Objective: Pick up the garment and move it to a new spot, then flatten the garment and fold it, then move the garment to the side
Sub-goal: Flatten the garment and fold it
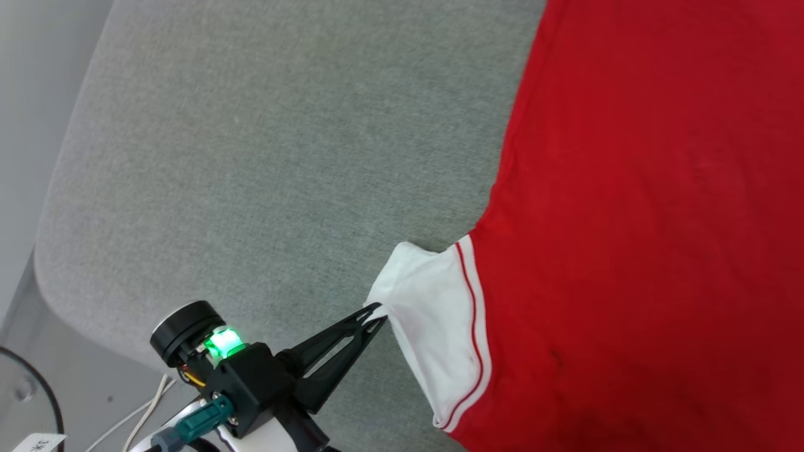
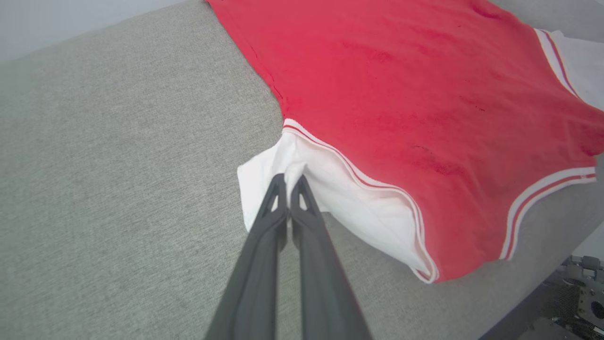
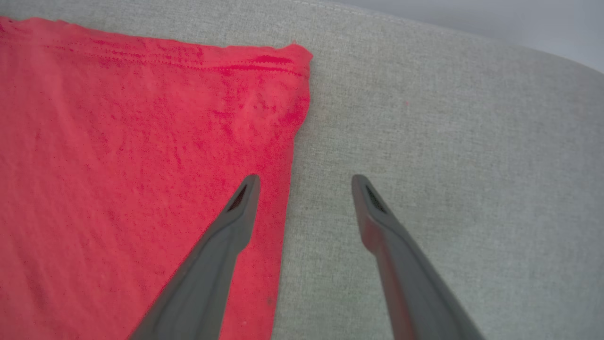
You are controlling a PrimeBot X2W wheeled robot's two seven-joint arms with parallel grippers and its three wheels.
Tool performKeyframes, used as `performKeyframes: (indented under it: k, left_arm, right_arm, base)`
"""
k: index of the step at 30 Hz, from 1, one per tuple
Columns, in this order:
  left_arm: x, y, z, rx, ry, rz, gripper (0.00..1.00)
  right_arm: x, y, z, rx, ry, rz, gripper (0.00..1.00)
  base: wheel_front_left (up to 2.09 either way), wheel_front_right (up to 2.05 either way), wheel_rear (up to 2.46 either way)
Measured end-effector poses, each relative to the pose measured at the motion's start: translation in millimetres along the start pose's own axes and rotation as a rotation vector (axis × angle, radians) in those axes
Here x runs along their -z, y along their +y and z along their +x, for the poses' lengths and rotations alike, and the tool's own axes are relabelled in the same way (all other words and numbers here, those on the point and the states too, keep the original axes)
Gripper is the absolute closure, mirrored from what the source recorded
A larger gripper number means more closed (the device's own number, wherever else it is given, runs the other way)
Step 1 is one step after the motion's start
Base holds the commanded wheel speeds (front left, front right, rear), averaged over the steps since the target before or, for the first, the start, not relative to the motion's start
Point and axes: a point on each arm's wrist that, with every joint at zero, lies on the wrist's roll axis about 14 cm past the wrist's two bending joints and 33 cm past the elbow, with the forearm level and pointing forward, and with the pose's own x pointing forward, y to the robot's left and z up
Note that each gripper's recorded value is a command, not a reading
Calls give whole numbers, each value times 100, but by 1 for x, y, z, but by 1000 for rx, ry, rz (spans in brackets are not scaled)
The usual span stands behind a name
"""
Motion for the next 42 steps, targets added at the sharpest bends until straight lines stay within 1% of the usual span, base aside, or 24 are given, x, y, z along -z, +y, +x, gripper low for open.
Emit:
performKeyframes:
  k: [3, 6, 8, 11, 12, 13, 14, 15, 24, 28, 32, 34, 36, 39, 42]
  left_arm:
    - [0, 2, 1, -23, 1, -17, 100]
    - [4, 8, -1, -57, 13, -33, 100]
    - [8, 12, -2, -74, 25, -35, 100]
    - [14, 14, -2, -91, 42, -44, 100]
    - [15, 15, -2, -94, 46, -47, 100]
    - [16, 15, -2, -95, 47, -50, 100]
    - [17, 15, -2, -97, 48, -52, 100]
    - [19, 16, -1, -99, 52, -54, 100]
    - [16, 19, 1, -98, 35, -38, 100]
    - [9, 20, -1, -98, 4, -23, 100]
    - [6, 25, -6, -113, -11, 17, 100]
    - [2, 23, -6, -109, -31, 2, 100]
    - [0, 20, -8, -99, -44, 3, 100]
    - [-5, 16, -9, -98, -76, -7, 100]
    - [-3, 12, -8, -90, -90, -23, 100]
  right_arm:
    - [-14, 1, 18, 19, -6, 8, 0]
    - [-8, 4, 41, 37, 44, -2, 0]
    - [-9, 7, 53, 29, 54, 20, 0]
    - [-4, 14, 69, 20, 86, 24, 0]
    - [-2, 16, 73, 18, 98, 18, 11]
    - [0, 17, 75, 19, 109, 14, 65]
    - [2, 17, 77, 19, 120, 13, 92]
    - [4, 18, 79, 15, 134, 16, 100]
    - [19, 11, 72, 17, 171, 21, 100]
    - [33, 4, 59, 24, 192, 20, 100]
    - [52, -2, 39, 21, 213, 4, 100]
    - [66, -7, 27, 30, 234, -18, 100]
    - [81, -14, 11, 30, 251, -16, 100]
    - [106, -20, -12, 12, 265, 20, 100]
    - [136, -26, -37, 12, 280, 22, 100]
  base:
    - [0, 0, 0]
    - [0, 0, 0]
    - [0, 0, 0]
    - [0, 0, 0]
    - [0, 0, 0]
    - [0, 0, 0]
    - [0, 0, 0]
    - [0, 0, 0]
    - [0, 0, 0]
    - [0, 0, 0]
    - [0, 0, 0]
    - [0, 0, 0]
    - [0, 0, 0]
    - [0, 0, 0]
    - [0, 0, 0]
